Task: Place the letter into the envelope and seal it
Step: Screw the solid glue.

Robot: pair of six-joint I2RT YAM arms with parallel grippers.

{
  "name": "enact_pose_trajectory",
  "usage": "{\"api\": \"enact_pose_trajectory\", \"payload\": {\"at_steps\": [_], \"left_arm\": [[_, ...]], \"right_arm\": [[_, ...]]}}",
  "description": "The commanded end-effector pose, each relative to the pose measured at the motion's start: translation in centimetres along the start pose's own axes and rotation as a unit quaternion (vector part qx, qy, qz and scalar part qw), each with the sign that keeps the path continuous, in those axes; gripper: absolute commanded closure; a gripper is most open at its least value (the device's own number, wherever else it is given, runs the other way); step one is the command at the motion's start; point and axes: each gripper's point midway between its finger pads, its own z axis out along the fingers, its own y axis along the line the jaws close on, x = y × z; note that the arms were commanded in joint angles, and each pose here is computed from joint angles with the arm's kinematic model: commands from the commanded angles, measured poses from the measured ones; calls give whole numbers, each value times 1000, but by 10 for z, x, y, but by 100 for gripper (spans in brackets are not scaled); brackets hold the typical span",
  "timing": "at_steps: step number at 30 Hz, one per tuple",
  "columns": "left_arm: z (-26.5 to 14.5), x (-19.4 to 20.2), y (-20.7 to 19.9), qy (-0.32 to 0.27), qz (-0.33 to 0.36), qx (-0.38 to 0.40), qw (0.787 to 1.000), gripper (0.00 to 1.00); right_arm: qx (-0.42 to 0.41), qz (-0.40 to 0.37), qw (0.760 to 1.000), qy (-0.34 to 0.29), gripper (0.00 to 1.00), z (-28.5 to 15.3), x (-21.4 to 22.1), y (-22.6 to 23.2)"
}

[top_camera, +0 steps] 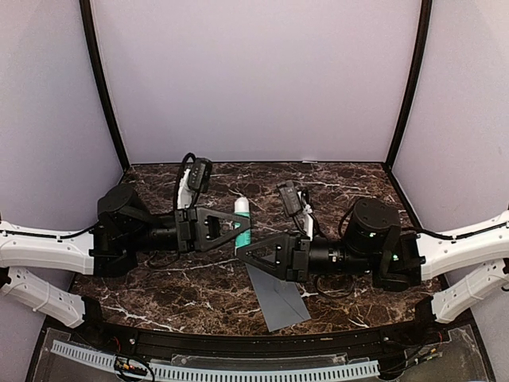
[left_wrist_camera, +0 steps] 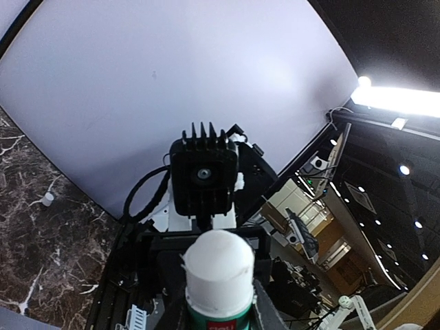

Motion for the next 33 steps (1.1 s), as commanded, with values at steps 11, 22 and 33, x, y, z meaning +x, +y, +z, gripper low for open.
{"api": "enact_pose_trajectory", "payload": {"at_steps": [11, 22, 33], "left_arm": [[-27, 0, 84, -12, -31, -256, 966, 100], [-34, 17, 108, -13, -79, -286, 955, 100], [-41, 19, 102, -33, -95, -258, 961, 100]], "right_arm": [[320, -42, 946, 40, 93, 11, -9, -88], [448, -65, 889, 67, 93, 20, 6, -117], [395, -82, 912, 78, 57, 21, 10, -96]]}}
